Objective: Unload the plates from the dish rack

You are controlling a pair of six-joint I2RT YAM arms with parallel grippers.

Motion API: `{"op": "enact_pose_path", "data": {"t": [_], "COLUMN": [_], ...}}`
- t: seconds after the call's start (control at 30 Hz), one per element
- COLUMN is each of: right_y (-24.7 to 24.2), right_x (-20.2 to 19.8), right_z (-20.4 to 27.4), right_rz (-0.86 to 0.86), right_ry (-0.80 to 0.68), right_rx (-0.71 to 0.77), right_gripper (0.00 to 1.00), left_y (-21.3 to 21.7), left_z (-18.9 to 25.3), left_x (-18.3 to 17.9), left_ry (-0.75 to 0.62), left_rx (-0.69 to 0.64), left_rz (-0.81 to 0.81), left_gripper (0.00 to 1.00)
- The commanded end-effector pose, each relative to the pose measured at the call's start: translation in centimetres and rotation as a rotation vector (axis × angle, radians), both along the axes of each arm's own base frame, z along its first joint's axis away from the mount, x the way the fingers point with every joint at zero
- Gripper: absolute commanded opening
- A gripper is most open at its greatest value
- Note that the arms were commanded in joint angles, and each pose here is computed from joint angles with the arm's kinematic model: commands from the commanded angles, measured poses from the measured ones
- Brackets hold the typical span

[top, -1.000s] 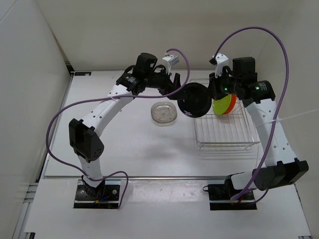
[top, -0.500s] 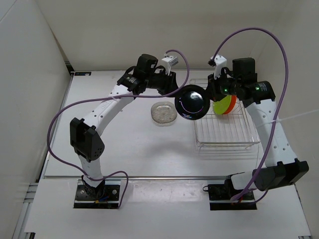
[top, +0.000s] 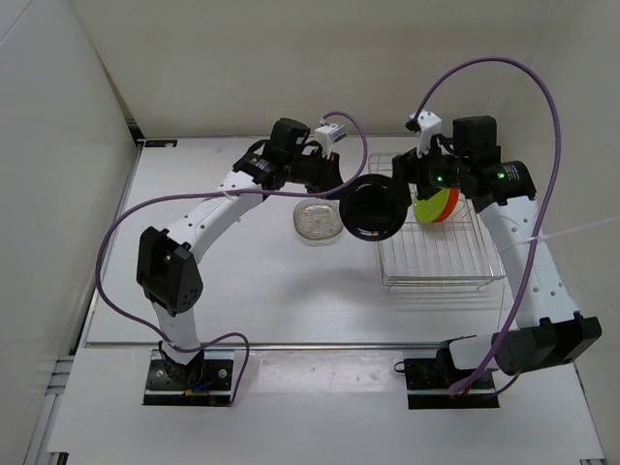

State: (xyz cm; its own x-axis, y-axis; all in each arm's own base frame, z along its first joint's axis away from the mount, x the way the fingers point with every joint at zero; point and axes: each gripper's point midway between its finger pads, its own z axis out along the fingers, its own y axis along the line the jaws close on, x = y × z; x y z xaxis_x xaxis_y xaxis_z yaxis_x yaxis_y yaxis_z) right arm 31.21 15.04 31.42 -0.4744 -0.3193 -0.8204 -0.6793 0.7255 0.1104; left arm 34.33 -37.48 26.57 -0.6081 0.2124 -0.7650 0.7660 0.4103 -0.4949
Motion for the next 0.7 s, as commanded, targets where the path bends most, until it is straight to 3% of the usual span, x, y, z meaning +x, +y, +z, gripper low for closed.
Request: {"op": "enact_pose_path", "data": {"t": [0.0, 0.33, 0.67], "right_y": [-0.4, -3.8, -4.0], "right_x": [-0.2, 1.3, 0.5], "right_z": [0.7, 1.8, 2.3], "right_rz": [-0.016, -0.204, -0.190], "right_ry": [-0.055, -0.108, -0.143], "right_rx": [-0.010, -0.028, -0.040], "right_gripper": [1.00, 1.00, 1.00], "left_y": [1.6, 6.2, 7.9], "left_z": [1.2, -10.4, -16.3], "left_x": [0.1, -3.4, -5.2], "left_ry": [-0.078, -0.039, 0.060], "left_rx": [0.024, 0.261, 0.337], "left_rz": [0.071, 0.033, 0.022], "left_gripper": [0.11, 0.11, 0.11]}}
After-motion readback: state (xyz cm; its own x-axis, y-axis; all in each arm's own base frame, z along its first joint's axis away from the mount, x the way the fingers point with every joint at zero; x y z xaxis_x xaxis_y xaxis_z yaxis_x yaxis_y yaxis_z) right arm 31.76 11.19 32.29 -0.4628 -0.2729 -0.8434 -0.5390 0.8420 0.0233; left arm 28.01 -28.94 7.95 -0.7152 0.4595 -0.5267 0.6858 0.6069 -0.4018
